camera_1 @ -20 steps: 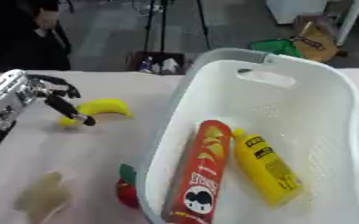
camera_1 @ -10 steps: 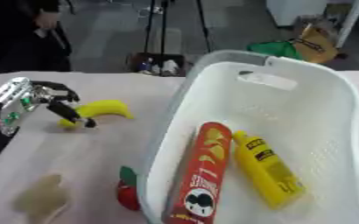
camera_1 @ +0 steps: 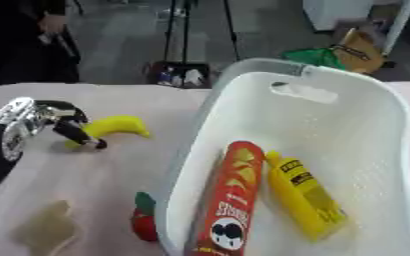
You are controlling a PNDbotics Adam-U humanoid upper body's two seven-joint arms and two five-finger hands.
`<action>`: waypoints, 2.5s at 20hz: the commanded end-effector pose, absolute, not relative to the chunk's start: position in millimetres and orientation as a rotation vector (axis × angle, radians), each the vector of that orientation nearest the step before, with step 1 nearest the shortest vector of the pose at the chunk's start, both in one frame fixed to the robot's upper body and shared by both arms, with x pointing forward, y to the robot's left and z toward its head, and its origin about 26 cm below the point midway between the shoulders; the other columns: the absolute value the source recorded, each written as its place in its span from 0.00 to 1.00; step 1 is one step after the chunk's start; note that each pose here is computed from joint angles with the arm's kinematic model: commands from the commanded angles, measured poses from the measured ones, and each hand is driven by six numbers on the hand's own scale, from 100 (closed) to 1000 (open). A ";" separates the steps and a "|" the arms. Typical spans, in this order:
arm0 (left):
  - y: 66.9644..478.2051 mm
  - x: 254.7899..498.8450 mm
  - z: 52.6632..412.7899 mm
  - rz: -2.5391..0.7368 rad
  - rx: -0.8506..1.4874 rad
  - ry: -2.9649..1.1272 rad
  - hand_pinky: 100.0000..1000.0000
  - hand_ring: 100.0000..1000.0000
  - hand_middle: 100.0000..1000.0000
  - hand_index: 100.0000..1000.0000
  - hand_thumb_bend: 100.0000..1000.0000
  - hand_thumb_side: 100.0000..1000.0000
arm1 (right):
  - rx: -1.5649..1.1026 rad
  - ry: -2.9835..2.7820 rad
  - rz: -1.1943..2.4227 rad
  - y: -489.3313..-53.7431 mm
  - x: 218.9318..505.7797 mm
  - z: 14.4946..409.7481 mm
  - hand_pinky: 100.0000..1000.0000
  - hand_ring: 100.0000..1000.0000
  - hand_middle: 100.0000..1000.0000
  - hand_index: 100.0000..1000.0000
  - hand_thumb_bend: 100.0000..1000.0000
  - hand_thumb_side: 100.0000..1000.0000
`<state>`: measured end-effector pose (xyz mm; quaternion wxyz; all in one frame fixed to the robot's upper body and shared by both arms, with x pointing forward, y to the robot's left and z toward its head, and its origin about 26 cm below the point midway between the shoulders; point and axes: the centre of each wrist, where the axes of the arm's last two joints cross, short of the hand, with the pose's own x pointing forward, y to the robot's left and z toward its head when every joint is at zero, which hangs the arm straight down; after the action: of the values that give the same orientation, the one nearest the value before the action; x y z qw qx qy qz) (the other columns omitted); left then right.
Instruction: Pick up objects on the table and place them in the box.
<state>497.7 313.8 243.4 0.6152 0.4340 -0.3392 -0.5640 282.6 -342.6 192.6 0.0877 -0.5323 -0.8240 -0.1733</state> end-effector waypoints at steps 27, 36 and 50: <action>328.1 501.7 252.9 -1.233 0.990 -0.832 0.86 0.83 0.74 0.81 0.50 0.68 | -1.578 -2.490 -0.531 -342.1 280.4 198.8 0.73 0.49 0.47 0.63 0.00 0.70; 327.9 502.6 246.9 -1.225 1.020 -0.802 0.80 0.78 0.69 0.79 0.47 0.60 | -1.576 -2.489 -0.536 -342.5 280.3 198.6 0.74 0.49 0.47 0.63 0.00 0.70; 325.0 503.4 242.4 -1.177 1.128 -0.828 0.74 0.72 0.61 0.74 0.20 0.69 | -1.575 -2.488 -0.540 -342.5 280.2 198.3 0.74 0.49 0.47 0.63 0.00 0.70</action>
<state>503.9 320.5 236.6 0.6138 0.4770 -0.3593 -0.5163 282.8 -341.6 191.3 0.0900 -0.5276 -0.8258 -0.1780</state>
